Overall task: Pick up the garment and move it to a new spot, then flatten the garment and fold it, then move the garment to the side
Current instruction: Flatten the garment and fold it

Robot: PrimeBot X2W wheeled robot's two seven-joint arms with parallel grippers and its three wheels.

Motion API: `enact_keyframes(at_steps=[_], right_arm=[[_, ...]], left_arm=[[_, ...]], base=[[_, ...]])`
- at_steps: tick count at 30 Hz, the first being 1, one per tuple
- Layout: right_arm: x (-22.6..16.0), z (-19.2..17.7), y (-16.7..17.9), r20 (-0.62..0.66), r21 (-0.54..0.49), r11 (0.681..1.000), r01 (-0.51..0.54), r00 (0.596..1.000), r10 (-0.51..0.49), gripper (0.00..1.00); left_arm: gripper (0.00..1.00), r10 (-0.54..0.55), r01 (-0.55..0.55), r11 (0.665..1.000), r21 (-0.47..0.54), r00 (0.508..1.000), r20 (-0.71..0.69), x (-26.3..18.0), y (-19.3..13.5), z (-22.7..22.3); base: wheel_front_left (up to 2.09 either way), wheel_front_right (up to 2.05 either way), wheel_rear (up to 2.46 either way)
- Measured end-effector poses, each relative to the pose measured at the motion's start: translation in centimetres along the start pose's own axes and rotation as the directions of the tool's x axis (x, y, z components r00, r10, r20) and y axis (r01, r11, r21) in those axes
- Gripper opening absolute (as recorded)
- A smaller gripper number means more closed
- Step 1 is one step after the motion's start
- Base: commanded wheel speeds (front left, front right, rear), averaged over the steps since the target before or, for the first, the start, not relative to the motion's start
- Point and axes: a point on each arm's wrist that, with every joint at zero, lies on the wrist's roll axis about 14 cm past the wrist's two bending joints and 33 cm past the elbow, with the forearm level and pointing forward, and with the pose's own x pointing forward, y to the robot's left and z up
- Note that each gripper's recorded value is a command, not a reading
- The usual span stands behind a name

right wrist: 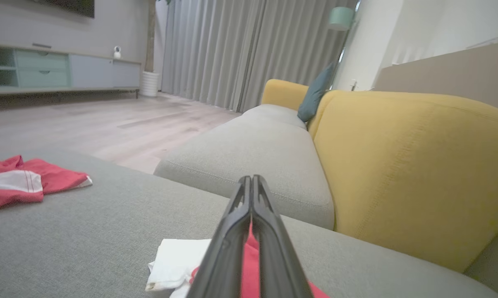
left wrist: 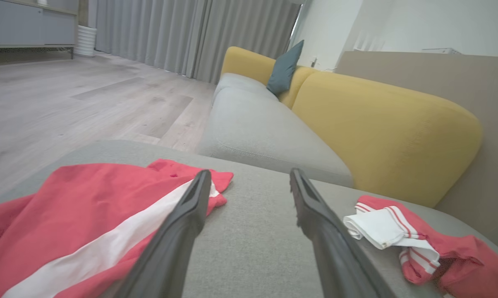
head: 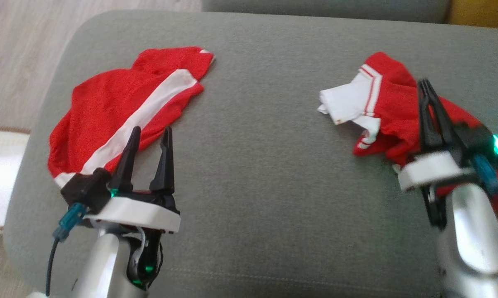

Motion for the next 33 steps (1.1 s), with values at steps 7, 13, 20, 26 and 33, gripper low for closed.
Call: enact_keyframes(at_steps=[7, 13, 20, 26, 33], right_arm=[[-6.3, -1.2, -1.4, -0.023, 0.145, 0.986, 0.088, 0.996, -0.085, 0.0], [-9.1, -2.3, -1.7, -0.06, 0.181, 0.976, 0.123, 0.992, -0.114, 1.0], [-9.9, -2.2, -1.7, -0.056, 0.19, 0.973, 0.132, 0.991, -0.124, 1.0], [-9.7, -2.4, -1.8, -0.06, 0.189, 0.973, 0.135, 0.99, -0.125, 1.0], [-7.3, -2.8, -0.1, -0.099, 0.068, 0.996, 0.051, 0.994, -0.044, 1.0]], left_arm=[[1.0, -0.076, 0.076, 0.997, -0.017, 0.997, 0.003, 0.9, -2.6, -0.1], [1.0, -0.114, 0.113, 0.993, -0.027, 0.993, -0.017, 0.6, -3.8, -0.9], [1.0, -0.124, 0.123, 0.992, -0.023, 0.991, -0.049, -0.2, -4.2, -1.9], [1.0, -0.116, 0.115, 0.993, -0.021, 0.992, -0.047, -0.3, -3.9, -1.8], [1.0, -0.104, 0.102, 0.994, -0.03, 0.992, -0.067, -0.3, -3.4, -2.5]], base=[[0.0, 0.0, 0.0], [0.0, 0.0, 0.0], [0.0, 0.0, 0.0], [0.0, 0.0, 0.0], [0.0, 0.0, 0.0]])
